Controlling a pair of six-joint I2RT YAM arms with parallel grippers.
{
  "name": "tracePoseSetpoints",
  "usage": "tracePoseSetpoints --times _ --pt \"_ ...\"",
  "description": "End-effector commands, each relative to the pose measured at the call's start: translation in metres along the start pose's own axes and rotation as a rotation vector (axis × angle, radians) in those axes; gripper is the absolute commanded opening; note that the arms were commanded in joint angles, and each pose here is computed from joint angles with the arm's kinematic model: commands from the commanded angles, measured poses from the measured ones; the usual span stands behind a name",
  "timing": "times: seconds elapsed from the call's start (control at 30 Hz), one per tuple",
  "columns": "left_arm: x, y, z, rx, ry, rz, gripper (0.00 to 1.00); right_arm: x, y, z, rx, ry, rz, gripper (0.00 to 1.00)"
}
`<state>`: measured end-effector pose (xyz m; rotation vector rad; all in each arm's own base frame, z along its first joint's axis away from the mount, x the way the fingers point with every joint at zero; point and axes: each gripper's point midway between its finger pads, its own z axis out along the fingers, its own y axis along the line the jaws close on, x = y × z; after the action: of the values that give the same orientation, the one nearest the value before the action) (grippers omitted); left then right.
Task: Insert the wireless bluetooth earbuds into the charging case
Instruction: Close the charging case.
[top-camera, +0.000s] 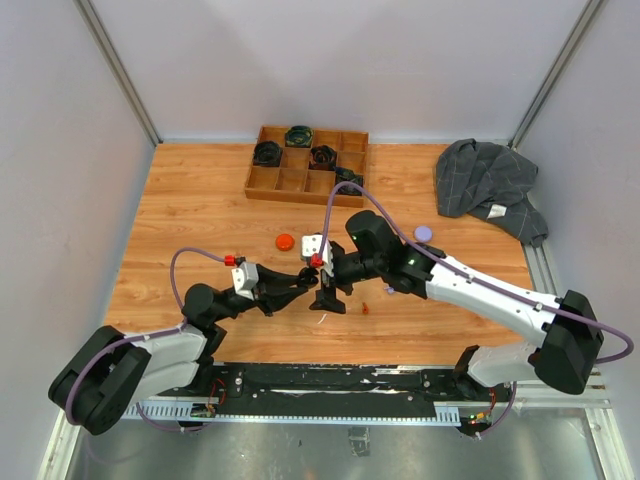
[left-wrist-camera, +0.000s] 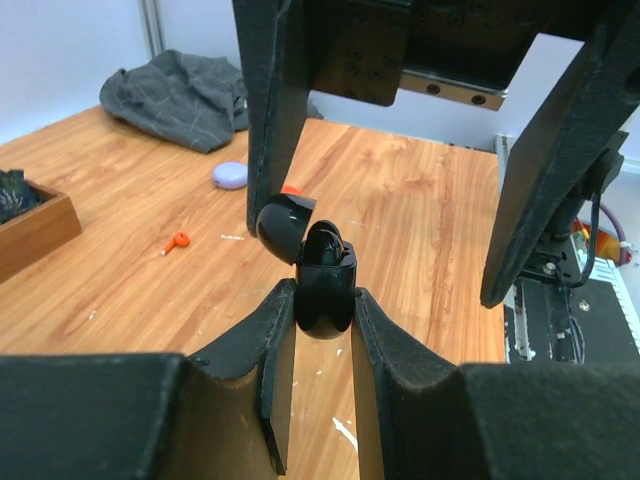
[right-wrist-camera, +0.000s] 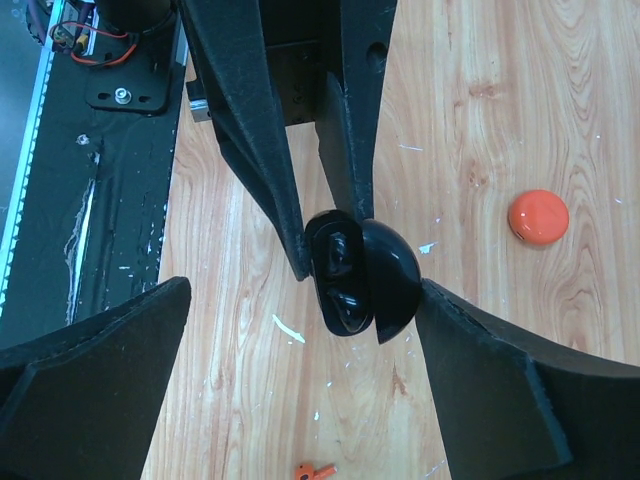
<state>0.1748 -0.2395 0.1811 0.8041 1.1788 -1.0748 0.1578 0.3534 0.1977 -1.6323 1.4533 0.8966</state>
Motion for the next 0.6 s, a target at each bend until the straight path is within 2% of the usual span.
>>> tracePoseSetpoints --times 0.0,0.33,0.57 --pt "-0.004 0.017 0.005 -0.068 -0.001 0.018 0.00 -0.009 -0.001 -0.010 -0.001 -0.009 -0.015 0.93" --pt "0.001 0.024 0.006 -0.105 0.015 -0.004 0.00 0.002 -0.011 -0.025 0.109 0.017 -0.006 0.93" --pt "0.009 0.047 0.007 -0.228 0.047 -0.086 0.00 0.020 -0.039 -0.040 0.339 0.042 0.045 0.95"
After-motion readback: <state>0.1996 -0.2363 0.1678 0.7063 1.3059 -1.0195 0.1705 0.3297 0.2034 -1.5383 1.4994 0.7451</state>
